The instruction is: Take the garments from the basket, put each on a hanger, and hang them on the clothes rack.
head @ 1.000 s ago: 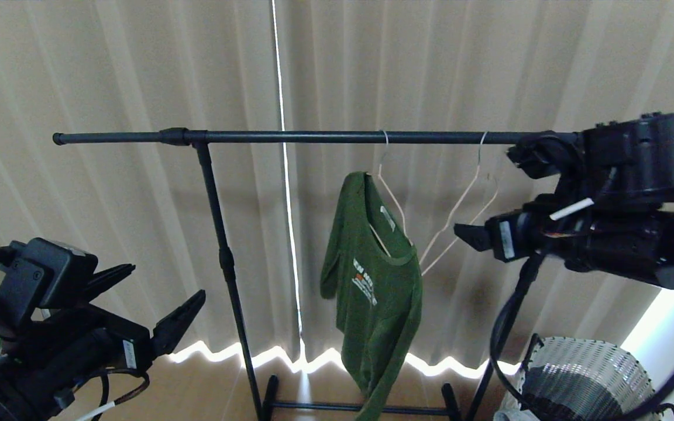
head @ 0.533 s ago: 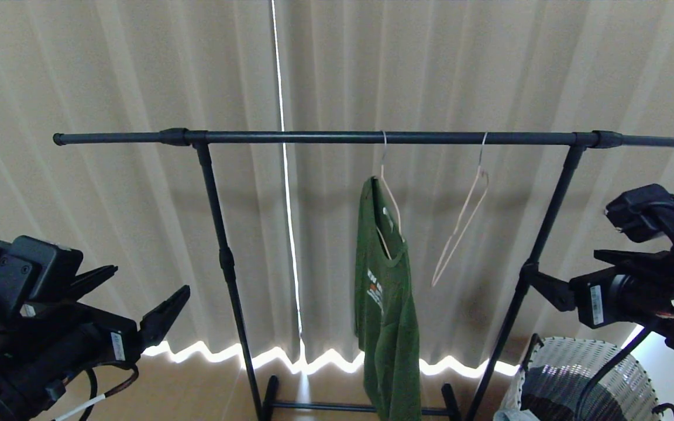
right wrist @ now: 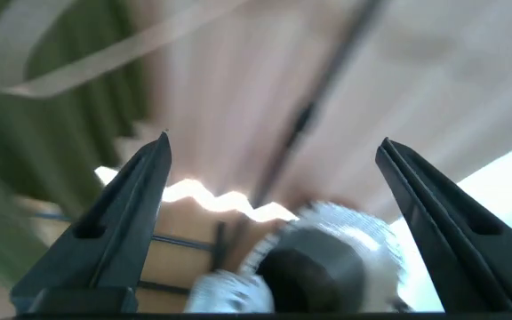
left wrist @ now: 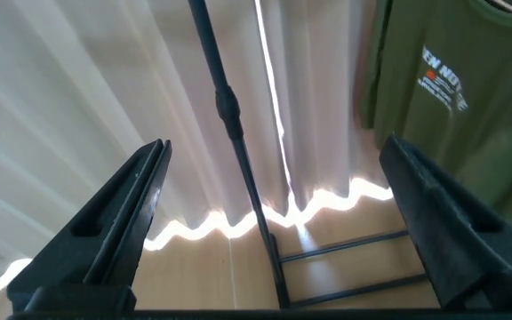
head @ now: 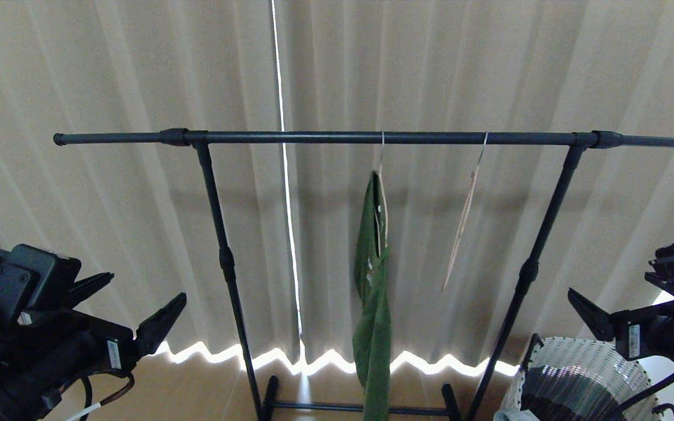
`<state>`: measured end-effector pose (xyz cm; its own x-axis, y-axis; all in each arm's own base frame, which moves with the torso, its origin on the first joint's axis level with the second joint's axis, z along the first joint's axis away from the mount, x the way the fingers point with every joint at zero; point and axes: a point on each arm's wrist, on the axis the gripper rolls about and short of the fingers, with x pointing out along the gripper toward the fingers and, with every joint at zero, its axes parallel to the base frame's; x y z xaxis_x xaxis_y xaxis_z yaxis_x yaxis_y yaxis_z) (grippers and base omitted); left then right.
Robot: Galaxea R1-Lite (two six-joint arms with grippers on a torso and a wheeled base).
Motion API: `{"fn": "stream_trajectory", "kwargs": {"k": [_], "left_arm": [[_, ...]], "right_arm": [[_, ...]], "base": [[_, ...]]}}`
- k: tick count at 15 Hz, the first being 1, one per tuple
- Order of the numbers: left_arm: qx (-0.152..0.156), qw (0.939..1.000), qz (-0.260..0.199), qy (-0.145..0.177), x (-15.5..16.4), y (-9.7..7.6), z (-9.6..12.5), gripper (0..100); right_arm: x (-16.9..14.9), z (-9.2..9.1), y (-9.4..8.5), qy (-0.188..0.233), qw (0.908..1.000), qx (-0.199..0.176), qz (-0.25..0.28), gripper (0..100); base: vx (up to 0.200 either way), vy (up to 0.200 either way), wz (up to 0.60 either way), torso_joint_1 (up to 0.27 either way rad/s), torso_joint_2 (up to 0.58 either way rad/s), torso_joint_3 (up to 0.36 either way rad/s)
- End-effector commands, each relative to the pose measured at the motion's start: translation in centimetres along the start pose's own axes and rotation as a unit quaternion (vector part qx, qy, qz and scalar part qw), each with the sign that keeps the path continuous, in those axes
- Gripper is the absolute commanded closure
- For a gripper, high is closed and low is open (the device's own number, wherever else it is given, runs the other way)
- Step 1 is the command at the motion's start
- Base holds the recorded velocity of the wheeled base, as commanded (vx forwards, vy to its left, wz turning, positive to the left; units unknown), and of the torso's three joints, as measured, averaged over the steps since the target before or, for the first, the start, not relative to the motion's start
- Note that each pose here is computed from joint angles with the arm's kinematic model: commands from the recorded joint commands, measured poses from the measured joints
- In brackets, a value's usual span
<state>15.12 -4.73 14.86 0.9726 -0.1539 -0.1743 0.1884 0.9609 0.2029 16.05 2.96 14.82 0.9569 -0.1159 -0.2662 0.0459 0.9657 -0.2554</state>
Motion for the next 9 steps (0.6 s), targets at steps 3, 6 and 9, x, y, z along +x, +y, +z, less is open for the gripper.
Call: {"fn": "stream_trajectory", "kwargs": {"k": [3, 6, 9], "left_arm": [[-0.001, 1.0, 0.001, -0.006, -0.39, 0.07, 0.04, 0], [-0.001, 1.0, 0.002, -0.005, -0.38, 0.07, -0.01, 0], [-0.003, 1.0, 0.0, 0.003, -0.58, 0.01, -0.51, 0]], "right_arm": [[0.15, -0.35, -0.93, 0.005, 0.9996, 0.008, -0.028, 0], [0.29, -0.42, -0.9, 0.008, 0.9995, 0.006, -0.028, 0], [0.62, -0.8, -0.71, 0.02, 0.9995, 0.002, -0.026, 0]], "base": [[0.0, 0.0, 0.0, 0.0, 0.0, 0.0], [0.0, 0.0, 0.0, 0.0, 0.0, 0.0], [0.0, 0.0, 0.0, 0.0, 0.0, 0.0]]}}
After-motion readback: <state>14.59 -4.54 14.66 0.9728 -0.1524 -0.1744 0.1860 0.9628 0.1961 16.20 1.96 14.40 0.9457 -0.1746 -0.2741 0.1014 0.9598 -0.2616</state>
